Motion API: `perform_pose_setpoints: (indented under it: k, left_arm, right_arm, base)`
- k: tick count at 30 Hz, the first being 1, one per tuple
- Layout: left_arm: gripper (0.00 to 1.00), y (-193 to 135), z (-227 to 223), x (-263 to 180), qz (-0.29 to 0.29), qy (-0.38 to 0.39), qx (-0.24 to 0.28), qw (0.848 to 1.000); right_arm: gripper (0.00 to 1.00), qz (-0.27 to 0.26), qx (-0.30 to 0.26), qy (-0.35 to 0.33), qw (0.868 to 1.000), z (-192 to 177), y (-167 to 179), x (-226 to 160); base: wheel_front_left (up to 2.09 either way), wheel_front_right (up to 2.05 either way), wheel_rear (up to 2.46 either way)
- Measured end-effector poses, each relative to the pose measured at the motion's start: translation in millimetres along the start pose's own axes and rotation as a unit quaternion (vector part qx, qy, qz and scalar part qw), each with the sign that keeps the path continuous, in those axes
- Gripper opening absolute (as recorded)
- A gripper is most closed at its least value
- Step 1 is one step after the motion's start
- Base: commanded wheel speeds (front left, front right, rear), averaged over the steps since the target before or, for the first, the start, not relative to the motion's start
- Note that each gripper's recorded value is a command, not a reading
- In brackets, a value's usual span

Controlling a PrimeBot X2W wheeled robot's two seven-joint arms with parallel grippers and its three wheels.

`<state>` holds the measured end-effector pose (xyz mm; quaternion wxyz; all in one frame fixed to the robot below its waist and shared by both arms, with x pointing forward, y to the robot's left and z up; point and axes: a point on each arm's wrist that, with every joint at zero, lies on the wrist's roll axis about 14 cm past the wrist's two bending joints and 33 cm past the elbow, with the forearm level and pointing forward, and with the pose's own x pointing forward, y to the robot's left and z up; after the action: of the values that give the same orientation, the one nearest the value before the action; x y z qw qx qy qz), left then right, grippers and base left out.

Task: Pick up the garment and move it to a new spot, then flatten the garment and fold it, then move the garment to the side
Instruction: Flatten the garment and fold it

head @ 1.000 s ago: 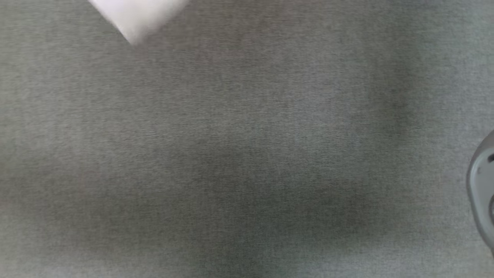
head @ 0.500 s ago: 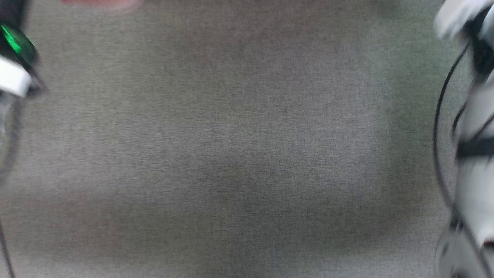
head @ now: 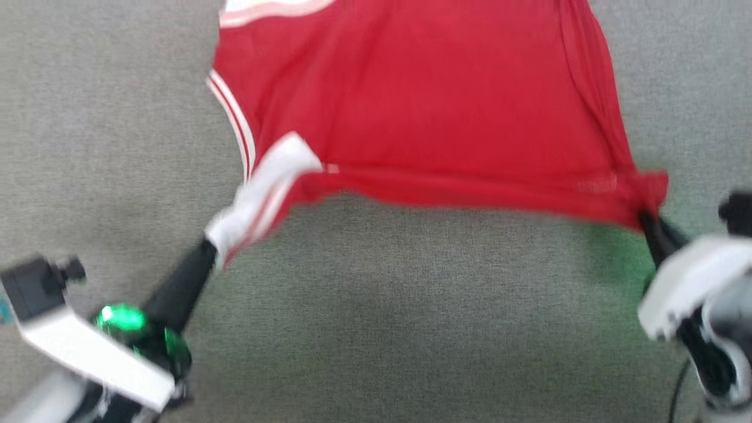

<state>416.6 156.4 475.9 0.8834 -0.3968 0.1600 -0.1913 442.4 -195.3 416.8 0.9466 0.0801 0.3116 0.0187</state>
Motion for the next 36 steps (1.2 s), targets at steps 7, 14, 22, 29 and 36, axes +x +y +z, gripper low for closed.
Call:
perform_pose_setpoints:
  k: [7,14,22,29,36]
  left_arm:
    - [0.00,0.8,-24.7,-46.6,0.026,0.035,0.011,0.999]
    - [0.00,-7.9,-32.7,-60.0,0.019,0.052,0.018,0.998]
    - [0.00,-29.6,3.4,-19.4,-0.046,0.029,0.059,0.997]
    - [0.00,-21.5,37.0,25.5,-0.061,0.024,0.097,0.993]
    - [0.00,22.1,26.6,47.2,-0.017,0.057,0.105,0.993]
  right_arm:
    - [0.00,-0.005,0.012,0.048,0.999,-35.5,-7.8,-47.9]
    - [0.00,-0.009,0.028,0.044,0.999,-40.5,-14.2,-66.8]
    - [0.00,0.028,0.038,-0.015,0.999,2.3,5.0,-30.7]
    - [0.00,0.031,0.035,-0.023,0.999,26.3,8.4,13.5]
    - [0.00,0.009,0.050,-0.004,0.999,6.2,-6.8,44.6]
  base:
    - [0.00,0.00,0.00]
    - [0.00,0.00,0.00]
    - [0.00,0.00,0.00]
    - [0.00,0.00,0.00]
    - [0.00,0.00,0.00]
